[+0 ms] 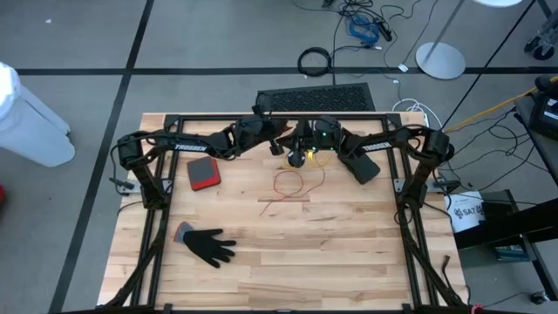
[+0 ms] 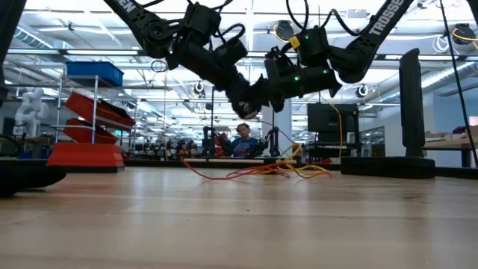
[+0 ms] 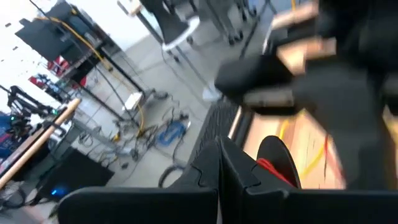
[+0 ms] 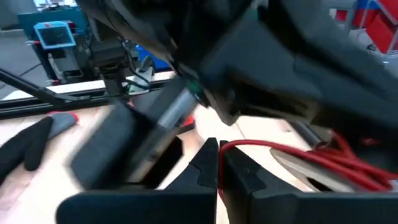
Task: Coil cords
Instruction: Coil the red wire into the spool
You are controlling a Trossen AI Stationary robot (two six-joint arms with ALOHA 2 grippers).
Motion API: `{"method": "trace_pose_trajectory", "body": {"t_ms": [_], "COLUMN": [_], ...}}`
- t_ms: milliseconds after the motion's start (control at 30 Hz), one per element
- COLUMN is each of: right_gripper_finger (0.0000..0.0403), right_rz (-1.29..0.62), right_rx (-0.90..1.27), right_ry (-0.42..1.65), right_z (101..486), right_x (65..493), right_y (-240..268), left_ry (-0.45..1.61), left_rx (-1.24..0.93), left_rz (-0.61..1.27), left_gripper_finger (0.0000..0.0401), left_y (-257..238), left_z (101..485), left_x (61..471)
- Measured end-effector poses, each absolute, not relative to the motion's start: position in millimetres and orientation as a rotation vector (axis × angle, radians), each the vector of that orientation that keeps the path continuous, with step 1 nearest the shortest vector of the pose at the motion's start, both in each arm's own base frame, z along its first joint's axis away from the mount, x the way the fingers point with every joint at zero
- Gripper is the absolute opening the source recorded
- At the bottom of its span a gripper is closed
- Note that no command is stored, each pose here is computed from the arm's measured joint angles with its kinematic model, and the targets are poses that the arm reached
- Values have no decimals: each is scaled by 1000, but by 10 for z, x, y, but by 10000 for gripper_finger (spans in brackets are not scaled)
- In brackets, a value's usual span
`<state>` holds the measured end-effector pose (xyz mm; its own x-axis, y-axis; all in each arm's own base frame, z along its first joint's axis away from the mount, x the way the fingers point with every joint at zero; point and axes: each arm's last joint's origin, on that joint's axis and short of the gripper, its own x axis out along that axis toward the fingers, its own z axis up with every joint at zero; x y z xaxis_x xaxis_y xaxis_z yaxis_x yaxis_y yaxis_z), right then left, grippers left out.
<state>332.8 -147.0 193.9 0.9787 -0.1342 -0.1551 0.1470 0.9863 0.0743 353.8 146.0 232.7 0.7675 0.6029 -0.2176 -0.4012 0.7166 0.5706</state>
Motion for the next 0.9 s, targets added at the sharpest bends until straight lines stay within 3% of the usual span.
{"method": "trace_pose_trajectory", "body": {"t_ms": [333,900], "right_gripper_finger": [0,0], "right_rz": [-183,-322], "right_rx": [-4,-302], "right_ry": [119,65], "right_z": [1981,2231], "right_x": [3338,3298], "right_y": [-1469,-1383], "left_ry": [164,-6], "left_rx": [388,288], "left_rz": [547,607], "left_gripper_finger": [0,0], "left_y": [1454,1510], "left_z": [2520,2685], "left_x": [3585,3548]}}
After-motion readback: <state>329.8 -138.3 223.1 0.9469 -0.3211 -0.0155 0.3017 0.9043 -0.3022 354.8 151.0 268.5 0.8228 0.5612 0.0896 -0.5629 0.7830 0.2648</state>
